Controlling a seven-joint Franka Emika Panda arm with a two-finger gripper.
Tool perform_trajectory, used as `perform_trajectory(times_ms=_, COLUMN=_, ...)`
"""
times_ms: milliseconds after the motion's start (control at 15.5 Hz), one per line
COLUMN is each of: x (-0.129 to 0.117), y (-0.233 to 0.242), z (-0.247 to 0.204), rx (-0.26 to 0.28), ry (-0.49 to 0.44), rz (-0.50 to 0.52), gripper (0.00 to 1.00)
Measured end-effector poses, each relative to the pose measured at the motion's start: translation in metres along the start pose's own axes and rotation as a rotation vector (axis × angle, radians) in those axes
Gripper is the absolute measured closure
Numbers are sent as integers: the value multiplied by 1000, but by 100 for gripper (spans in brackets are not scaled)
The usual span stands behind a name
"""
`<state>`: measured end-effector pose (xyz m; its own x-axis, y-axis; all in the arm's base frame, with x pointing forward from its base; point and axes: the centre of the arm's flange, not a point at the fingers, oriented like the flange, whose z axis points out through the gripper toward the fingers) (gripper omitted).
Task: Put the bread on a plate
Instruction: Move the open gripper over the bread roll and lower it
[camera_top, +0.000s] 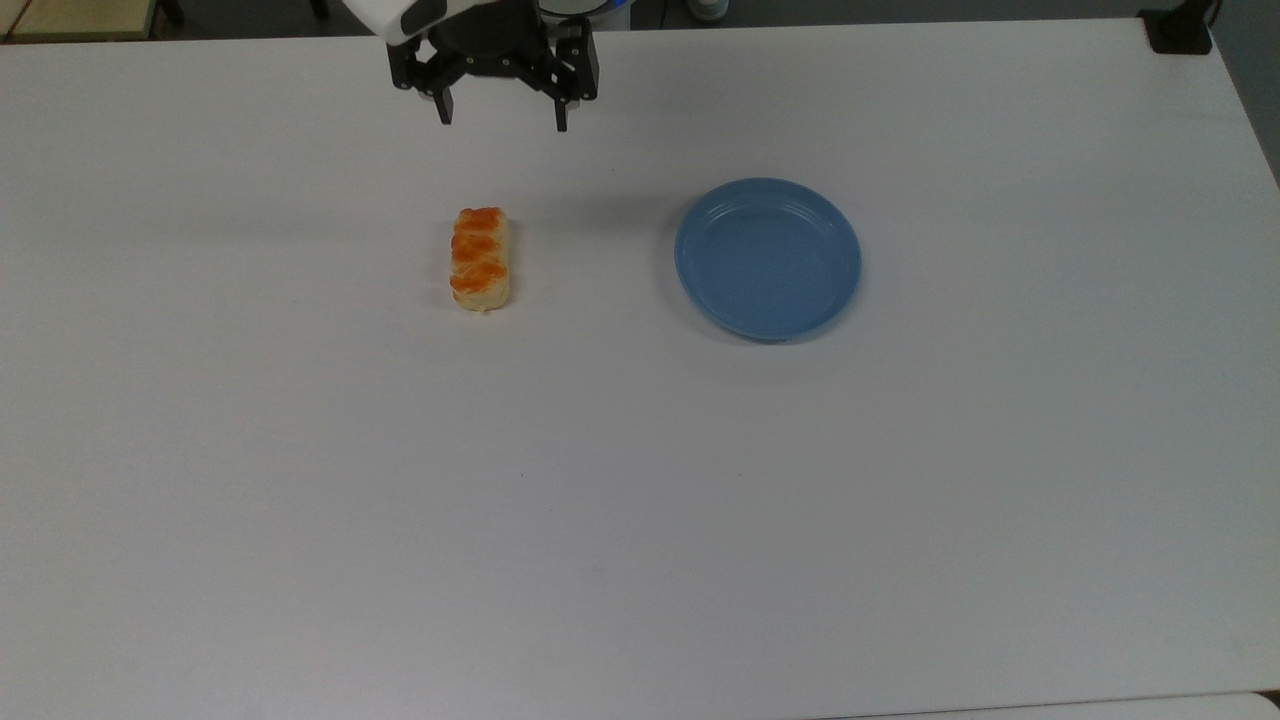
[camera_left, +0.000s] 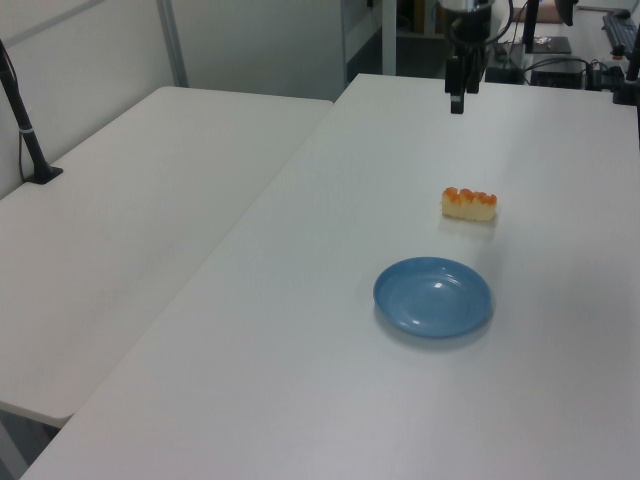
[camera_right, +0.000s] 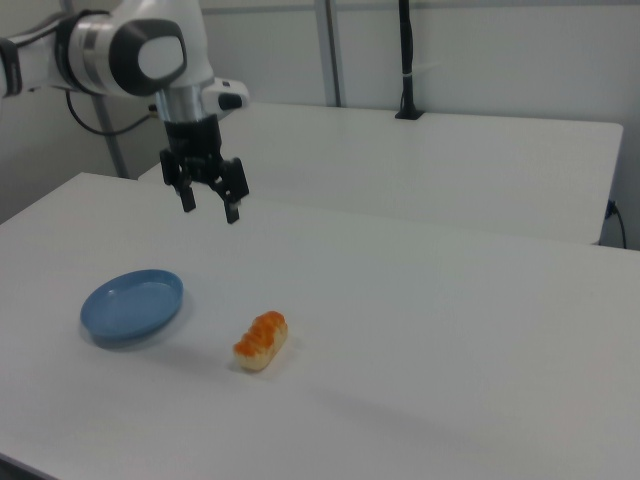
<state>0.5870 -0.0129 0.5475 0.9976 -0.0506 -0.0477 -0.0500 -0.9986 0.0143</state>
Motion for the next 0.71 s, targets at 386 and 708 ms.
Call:
perform_trajectory(times_ms=386, x=4, y=21, z=55, rx=0, ry=6, rz=-9, gripper=0)
perform_trajectory(times_ms=708, x=-1, y=47, z=99, rx=-3, ry=-7, rz=-73, gripper=0)
